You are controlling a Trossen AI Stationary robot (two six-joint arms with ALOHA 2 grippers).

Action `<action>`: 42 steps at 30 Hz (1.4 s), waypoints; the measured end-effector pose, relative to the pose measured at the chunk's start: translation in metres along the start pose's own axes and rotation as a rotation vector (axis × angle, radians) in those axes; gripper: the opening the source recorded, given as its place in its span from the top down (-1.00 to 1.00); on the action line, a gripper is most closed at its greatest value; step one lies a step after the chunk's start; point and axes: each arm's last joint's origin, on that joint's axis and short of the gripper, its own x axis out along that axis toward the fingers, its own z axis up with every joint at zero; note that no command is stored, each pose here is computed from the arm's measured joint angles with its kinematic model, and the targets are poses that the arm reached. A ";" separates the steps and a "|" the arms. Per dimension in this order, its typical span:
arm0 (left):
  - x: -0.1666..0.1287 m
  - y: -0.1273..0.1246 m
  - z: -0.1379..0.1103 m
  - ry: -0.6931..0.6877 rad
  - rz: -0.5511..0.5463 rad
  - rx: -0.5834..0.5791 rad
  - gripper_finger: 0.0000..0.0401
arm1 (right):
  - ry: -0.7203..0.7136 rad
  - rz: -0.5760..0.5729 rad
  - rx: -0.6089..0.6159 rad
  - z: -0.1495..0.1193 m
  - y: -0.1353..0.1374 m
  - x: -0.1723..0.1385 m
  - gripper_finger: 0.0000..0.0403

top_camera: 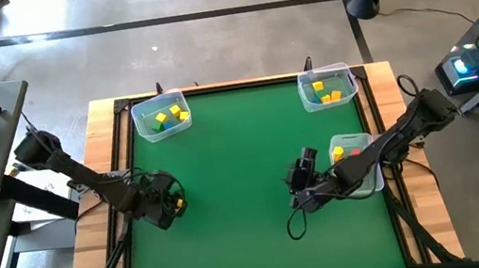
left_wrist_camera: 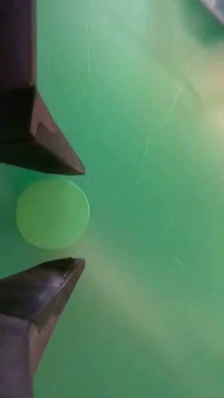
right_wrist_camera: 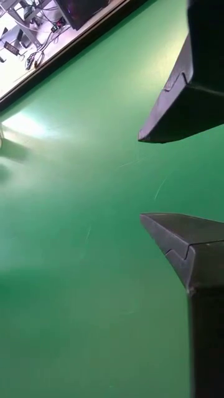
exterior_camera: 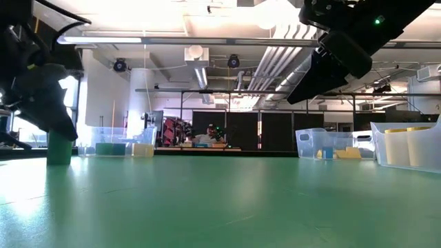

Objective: Sort blocks by size
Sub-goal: Put the green cylindrical block into the bottom transparent bin

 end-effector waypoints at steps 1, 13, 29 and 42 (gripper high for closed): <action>0.001 0.000 0.000 0.003 -0.006 -0.001 -0.03 | 0.000 -0.003 0.003 0.000 -0.001 0.001 0.08; 0.002 -0.019 0.007 -0.063 -0.177 0.001 0.50 | -0.068 0.060 -0.089 0.000 0.024 0.048 0.08; -0.038 -0.069 0.054 -0.696 -0.509 0.272 0.50 | -0.708 0.606 0.266 0.026 0.033 0.125 -0.15; -0.039 -0.083 0.057 -0.819 -0.571 0.340 0.50 | -0.939 0.591 0.204 0.074 0.041 0.110 -0.15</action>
